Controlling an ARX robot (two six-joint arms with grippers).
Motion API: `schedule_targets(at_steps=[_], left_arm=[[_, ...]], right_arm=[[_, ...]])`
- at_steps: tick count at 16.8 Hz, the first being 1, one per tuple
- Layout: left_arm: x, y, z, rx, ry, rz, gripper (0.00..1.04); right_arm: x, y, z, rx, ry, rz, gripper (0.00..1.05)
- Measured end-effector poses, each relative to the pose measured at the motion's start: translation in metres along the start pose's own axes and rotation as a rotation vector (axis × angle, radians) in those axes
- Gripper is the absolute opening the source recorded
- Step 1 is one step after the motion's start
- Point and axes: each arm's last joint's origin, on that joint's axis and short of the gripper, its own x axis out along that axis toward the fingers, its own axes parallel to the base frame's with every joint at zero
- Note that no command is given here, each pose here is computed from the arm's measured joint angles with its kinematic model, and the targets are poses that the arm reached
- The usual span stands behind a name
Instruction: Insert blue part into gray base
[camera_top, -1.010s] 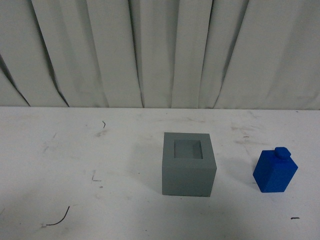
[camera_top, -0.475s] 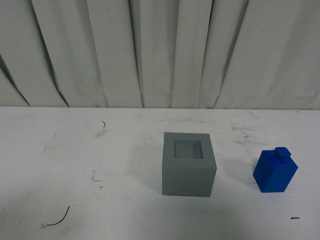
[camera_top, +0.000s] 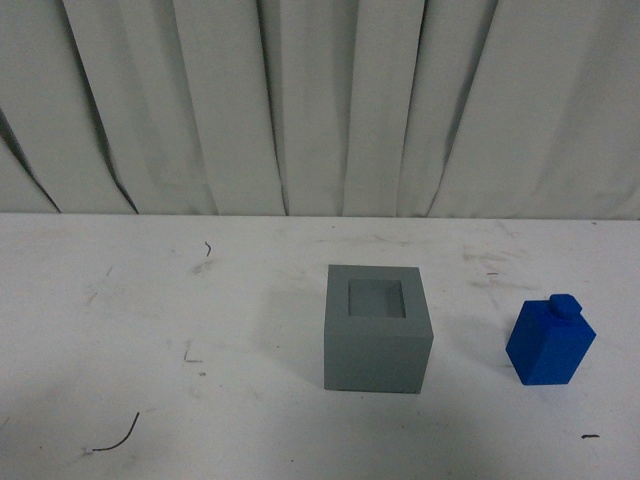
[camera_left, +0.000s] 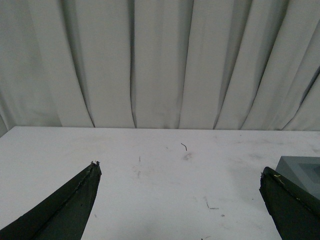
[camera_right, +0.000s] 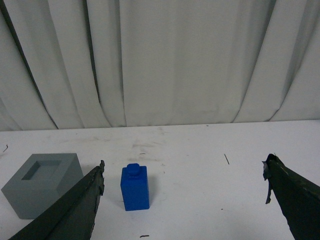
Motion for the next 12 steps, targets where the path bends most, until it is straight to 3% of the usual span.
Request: schedule_targets(at_steps=[6, 10, 12], left_arm=[[0.0, 0.0, 0.0, 0.0, 0.0, 0.0, 0.98], [0.0, 0.0, 0.0, 0.0, 0.0, 0.0, 0.98], [0.0, 0.0, 0.0, 0.0, 0.0, 0.0, 0.98]], right_arm=[[0.02, -0.009, 0.009, 0.008, -0.043, -0.03, 0.98], [0.113, -0.022, 0.065, 0.02, -0.154, -0.059, 0.98], [0.173, -0.026, 0.06, 0.012, -0.009, -0.068, 0.98]])
